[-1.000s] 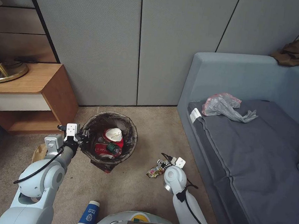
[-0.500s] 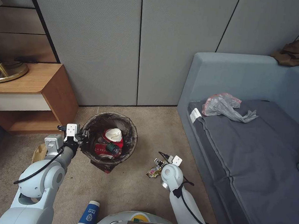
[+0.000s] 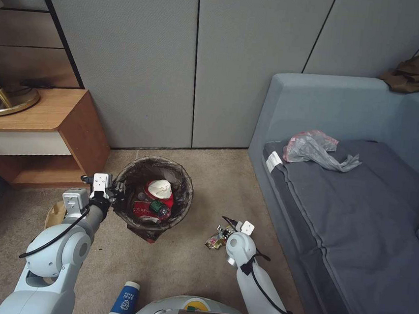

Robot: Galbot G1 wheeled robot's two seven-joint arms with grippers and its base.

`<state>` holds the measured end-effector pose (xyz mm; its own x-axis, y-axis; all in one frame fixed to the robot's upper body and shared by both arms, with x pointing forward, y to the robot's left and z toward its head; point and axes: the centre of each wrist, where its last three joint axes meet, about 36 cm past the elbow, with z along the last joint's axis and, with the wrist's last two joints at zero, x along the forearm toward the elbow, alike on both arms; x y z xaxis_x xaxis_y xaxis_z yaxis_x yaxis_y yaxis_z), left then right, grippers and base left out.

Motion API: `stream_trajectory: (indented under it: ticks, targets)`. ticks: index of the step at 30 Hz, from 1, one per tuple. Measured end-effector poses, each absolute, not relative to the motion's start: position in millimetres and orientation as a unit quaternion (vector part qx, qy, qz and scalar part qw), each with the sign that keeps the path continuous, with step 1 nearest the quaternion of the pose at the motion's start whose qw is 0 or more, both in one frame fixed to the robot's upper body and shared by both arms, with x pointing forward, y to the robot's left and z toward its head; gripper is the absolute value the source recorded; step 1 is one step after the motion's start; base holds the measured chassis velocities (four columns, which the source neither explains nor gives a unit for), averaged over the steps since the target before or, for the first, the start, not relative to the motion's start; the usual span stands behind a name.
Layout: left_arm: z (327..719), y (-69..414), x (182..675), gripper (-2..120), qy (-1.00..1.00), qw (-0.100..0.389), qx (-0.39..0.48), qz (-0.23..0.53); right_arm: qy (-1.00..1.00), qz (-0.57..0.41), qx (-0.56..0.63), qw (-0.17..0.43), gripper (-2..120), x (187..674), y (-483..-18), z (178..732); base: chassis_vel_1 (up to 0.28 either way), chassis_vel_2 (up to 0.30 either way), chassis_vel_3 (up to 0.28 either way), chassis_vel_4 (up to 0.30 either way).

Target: Pick up the trash bin, then pick up the garbage from the floor and place it into the trash bin.

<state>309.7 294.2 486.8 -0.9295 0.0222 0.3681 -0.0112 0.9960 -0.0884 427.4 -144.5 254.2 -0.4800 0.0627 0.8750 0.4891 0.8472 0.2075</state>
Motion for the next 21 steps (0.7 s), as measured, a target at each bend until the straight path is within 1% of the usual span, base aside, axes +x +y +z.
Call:
stream_trajectory:
  ticks: [8, 21]
  targets:
    - [487.3, 293.8, 309.9, 5, -0.981, 0.187, -0.003, 0.045, -0.832, -0.219, -0.166, 0.483, 100, 427.9, -146.5, 251.8, 0.0, 0.0, 0.0, 0.0]
    - [486.9, 294.1, 309.4, 5, -0.981, 0.186, -0.003, 0.046, -0.83, -0.216, -0.161, 0.489, 100, 430.6, -136.3, 244.3, 0.0, 0.0, 0.0, 0.0]
